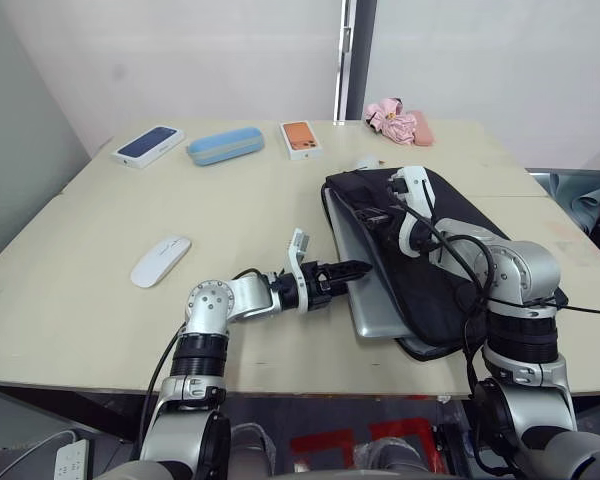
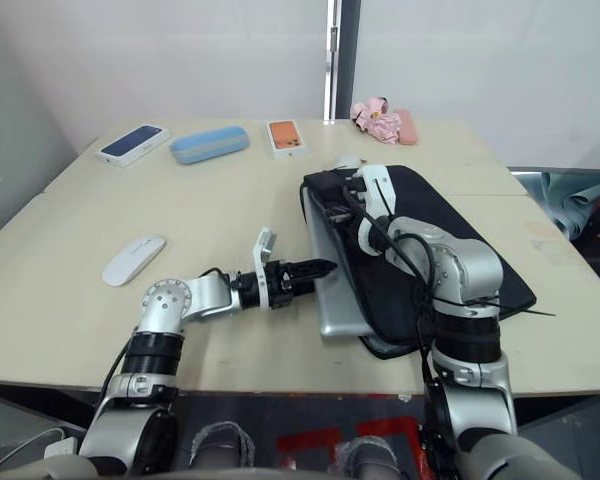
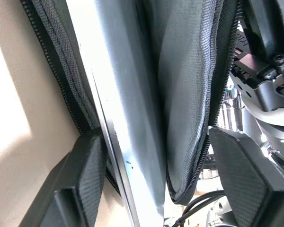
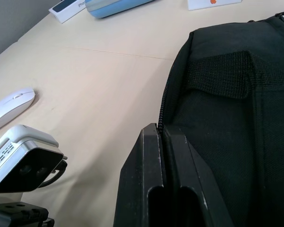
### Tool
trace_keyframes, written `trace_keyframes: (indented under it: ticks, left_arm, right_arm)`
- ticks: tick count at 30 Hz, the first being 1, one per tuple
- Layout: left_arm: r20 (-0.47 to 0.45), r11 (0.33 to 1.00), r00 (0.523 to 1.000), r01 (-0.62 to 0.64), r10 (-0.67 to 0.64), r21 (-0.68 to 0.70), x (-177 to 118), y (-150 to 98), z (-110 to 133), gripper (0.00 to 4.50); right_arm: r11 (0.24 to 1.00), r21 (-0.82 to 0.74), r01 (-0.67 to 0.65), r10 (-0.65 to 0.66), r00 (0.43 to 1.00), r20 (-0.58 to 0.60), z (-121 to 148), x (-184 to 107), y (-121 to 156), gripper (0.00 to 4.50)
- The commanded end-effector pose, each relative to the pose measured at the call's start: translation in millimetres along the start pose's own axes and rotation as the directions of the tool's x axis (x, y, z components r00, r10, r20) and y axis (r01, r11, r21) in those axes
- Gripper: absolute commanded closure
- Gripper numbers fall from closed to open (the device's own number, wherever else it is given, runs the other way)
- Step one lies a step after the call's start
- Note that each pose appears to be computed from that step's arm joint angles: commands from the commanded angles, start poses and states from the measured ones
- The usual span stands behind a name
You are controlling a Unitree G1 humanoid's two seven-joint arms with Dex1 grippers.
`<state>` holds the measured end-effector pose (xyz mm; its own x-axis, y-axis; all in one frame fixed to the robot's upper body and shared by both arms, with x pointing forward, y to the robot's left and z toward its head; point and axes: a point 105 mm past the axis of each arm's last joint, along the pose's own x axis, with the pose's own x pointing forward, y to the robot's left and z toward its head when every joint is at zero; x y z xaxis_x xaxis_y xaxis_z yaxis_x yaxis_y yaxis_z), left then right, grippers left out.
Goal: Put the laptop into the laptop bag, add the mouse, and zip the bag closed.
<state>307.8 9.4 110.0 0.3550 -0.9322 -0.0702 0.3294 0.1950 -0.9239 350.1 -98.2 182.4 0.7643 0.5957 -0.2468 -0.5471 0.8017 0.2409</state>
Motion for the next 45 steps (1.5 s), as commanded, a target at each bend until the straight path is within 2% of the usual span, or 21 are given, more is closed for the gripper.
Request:
trace_keyframes:
  ticks: [1,6,13,29,38,42,45]
  left_arm:
    - [0.013,0.997,0.997,0.070,-0.071,0.044,-0.2,-18.1,2.7,2.57]
    - [0.006,0.996,0.997,0.082,-0.082,0.042,-0.9,-19.9,0.7,4.28]
    - [-0.003,0.994,0.996,0.088,-0.088,0.063,5.2,-23.6,-0.5,4.30]
    - [-0.032,0.987,0.989,0.144,-0.142,0.077,39.8,-37.0,-6.6,4.30]
    - [-0.042,0.985,0.989,0.145,-0.142,0.089,42.2,-35.3,-8.0,4.30]
    - [-0.092,0.982,0.985,0.154,-0.144,0.107,52.3,-36.9,-16.4,4.30]
    - [-0.085,0.983,0.987,0.143,-0.134,0.111,61.5,-33.9,-14.9,4.30]
  right_arm:
    - [0.998,-0.037,-0.045,0.047,0.998,0.051,17.7,-4.2,10.0,4.50]
    - [0.997,-0.033,-0.074,0.076,0.996,0.048,17.5,-4.7,14.4,4.50]
    - [0.993,0.038,-0.110,0.108,0.992,0.061,18.7,-2.0,25.5,4.50]
    - [0.977,0.170,-0.131,0.119,0.990,0.076,16.0,6.4,46.3,4.50]
    - [0.979,0.171,-0.108,0.095,0.992,0.079,17.5,5.0,41.2,4.50]
    - [0.977,0.182,-0.112,0.097,0.991,0.089,20.6,6.1,42.1,4.50]
    - [0.974,0.192,-0.119,0.102,0.990,0.096,22.4,6.5,44.3,4.50]
